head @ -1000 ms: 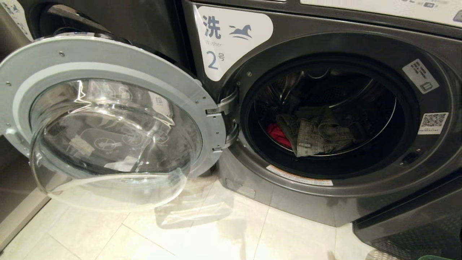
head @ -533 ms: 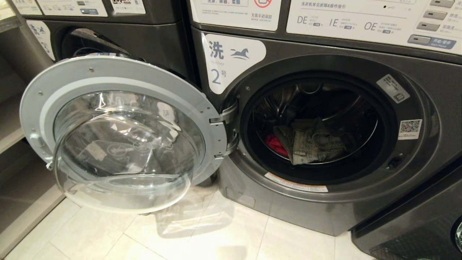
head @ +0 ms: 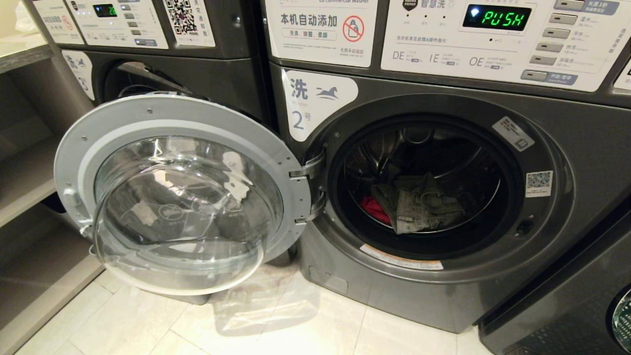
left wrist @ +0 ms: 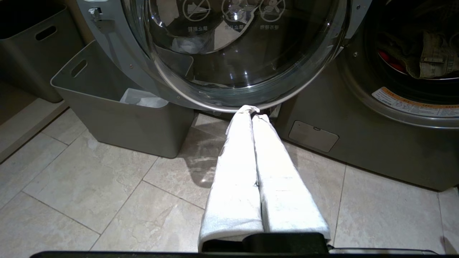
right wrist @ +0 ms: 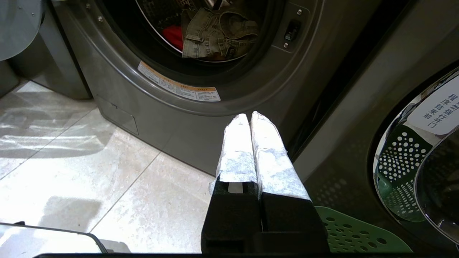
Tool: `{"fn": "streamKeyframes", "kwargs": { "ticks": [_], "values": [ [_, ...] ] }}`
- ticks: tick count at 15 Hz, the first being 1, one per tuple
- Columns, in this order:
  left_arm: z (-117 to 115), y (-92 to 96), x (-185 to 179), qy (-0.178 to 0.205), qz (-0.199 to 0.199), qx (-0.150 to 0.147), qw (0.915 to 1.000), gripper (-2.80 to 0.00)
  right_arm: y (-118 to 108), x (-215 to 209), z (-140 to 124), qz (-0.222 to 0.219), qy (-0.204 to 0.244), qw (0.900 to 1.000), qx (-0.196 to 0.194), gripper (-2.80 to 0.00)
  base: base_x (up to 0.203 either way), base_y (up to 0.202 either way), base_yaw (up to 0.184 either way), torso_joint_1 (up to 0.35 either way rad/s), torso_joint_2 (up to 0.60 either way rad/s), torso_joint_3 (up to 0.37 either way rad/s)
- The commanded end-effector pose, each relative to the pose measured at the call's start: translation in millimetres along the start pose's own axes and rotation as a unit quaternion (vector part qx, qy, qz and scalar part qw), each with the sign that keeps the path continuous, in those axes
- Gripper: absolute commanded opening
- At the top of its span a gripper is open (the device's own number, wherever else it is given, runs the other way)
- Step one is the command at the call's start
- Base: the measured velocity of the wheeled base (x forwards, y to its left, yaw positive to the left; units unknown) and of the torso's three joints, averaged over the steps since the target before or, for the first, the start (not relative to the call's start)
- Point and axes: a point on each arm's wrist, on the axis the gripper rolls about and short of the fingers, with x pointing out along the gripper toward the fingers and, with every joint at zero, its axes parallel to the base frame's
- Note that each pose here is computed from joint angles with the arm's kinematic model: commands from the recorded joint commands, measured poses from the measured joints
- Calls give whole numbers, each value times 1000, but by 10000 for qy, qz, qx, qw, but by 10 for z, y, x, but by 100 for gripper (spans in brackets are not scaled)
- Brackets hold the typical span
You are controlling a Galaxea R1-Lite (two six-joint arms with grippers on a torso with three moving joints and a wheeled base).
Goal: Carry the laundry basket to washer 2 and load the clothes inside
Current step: Close the washing machine door with the left hand
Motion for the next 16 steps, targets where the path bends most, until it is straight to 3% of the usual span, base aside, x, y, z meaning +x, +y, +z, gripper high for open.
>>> {"fn": "streamKeyframes", "kwargs": {
  "ticks": [1,9,16],
  "values": [
    [0,0,1,0,3,-4,10000,-280,0,1,1,2,5,10000,-8,-280,0,0,0,7,-2,54],
    [0,0,1,0,3,3,10000,-280,0,1,0,10,7,10000,-15,-280,0,0,0,0,0,0],
    [0,0,1,0,8,-17,10000,-280,1,1,-1,11,11,10000,-8,-280,-1,6,-152,3,1,3]
  ]
}}
